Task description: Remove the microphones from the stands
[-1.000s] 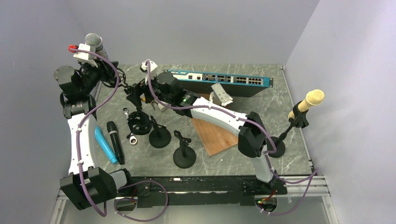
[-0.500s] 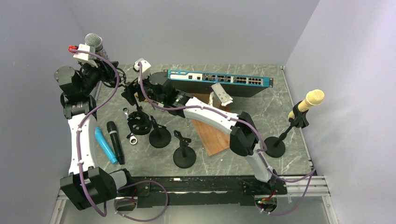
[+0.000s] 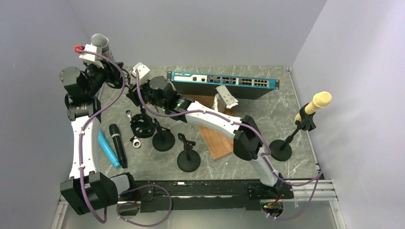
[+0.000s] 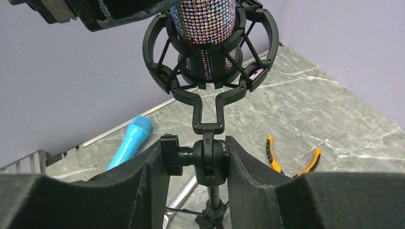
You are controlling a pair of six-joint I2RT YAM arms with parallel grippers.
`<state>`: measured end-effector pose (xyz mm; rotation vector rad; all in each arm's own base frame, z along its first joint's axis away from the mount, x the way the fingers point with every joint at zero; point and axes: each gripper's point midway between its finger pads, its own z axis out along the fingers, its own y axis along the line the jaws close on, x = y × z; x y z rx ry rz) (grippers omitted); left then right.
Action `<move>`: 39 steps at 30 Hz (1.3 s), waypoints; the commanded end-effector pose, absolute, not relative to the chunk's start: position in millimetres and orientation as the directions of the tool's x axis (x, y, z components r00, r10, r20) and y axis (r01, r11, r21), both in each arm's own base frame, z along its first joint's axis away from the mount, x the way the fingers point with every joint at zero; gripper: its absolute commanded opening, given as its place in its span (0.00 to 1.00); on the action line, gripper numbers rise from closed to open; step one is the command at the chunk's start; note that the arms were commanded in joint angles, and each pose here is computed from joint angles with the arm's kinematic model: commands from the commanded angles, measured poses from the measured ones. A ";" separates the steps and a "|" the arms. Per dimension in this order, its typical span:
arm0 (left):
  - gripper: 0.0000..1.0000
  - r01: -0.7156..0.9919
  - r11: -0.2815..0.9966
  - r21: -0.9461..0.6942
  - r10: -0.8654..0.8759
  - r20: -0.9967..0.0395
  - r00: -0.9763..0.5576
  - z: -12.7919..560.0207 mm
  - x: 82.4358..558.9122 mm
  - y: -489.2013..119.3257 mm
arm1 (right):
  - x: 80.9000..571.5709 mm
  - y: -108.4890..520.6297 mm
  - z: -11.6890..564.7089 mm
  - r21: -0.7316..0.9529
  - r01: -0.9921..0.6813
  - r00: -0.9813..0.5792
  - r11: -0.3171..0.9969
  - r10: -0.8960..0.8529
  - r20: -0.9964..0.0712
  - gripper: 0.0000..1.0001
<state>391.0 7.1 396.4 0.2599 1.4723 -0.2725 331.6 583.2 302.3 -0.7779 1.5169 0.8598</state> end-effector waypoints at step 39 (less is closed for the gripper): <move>0.00 -0.096 0.986 -0.138 -0.142 -0.989 -0.040 454.3 381.3 11.2 | 363.3 581.4 255.1 -0.123 -0.769 -0.027 0.627 -0.224 -0.974 0.00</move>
